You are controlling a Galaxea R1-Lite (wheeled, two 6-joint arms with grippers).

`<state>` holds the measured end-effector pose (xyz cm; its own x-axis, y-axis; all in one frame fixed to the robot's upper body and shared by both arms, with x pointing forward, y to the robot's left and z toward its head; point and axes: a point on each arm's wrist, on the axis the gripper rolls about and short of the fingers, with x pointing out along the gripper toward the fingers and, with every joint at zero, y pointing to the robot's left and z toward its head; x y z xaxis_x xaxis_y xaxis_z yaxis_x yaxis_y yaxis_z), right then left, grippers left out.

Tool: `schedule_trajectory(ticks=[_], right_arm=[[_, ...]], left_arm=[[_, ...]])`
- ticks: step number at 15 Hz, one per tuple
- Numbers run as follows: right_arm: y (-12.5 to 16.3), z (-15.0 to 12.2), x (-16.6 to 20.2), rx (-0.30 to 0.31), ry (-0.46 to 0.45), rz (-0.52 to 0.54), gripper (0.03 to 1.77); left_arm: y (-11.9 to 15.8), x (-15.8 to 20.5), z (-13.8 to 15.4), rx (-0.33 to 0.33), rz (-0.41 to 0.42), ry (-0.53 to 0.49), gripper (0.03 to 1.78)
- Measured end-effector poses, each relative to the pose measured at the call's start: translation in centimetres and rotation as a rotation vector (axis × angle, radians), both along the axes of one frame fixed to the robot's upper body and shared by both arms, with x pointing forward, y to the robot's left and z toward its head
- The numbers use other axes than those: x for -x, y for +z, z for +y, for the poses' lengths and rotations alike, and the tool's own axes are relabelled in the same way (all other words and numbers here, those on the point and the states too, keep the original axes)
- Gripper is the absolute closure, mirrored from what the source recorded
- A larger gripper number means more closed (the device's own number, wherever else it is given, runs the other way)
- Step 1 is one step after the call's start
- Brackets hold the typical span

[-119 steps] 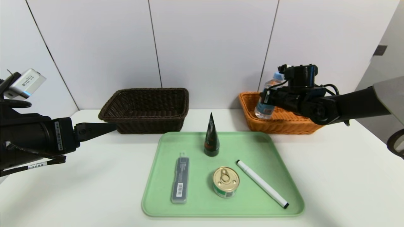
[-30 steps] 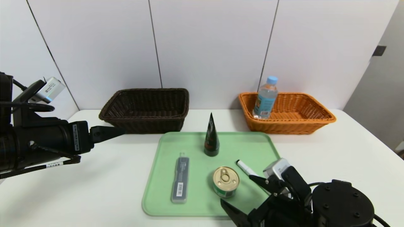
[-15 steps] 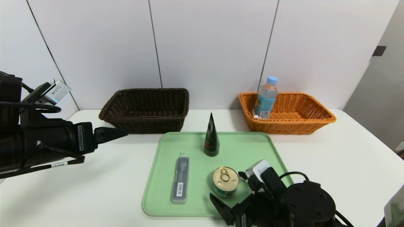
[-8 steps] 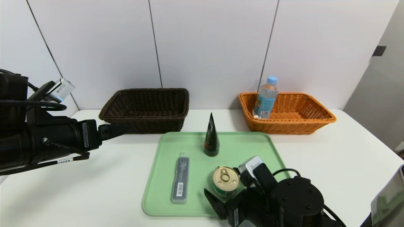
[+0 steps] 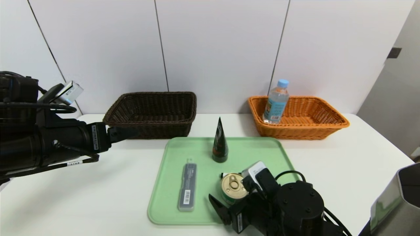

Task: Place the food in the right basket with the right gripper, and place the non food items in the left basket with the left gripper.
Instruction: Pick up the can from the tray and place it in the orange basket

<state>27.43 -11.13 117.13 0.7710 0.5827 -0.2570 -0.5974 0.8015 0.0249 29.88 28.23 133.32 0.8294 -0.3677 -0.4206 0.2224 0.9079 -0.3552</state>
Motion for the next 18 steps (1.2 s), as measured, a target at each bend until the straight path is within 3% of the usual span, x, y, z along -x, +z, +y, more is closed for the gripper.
schedule_trajectory(ticks=[5,9,12,18], right_arm=[[-0.3,-0.2,-0.5,0.012,-0.014,0.001,0.09],[-0.3,0.0,-0.6,0.013,-0.013,-0.004,0.65],[-0.2,0.0,-0.6,0.014,-0.011,-0.007,0.78],[1.0,0.2,-0.7,-0.005,-0.017,-0.036,0.81]], left_arm=[[-0.3,-0.5,-0.1,-0.003,0.013,-0.002,0.12],[-0.3,-0.7,-0.2,-0.002,0.014,-0.002,0.12],[-0.3,-0.7,-0.1,-0.003,0.016,-0.001,0.12],[-0.2,-0.6,-0.1,-0.003,0.014,0.001,0.12]])
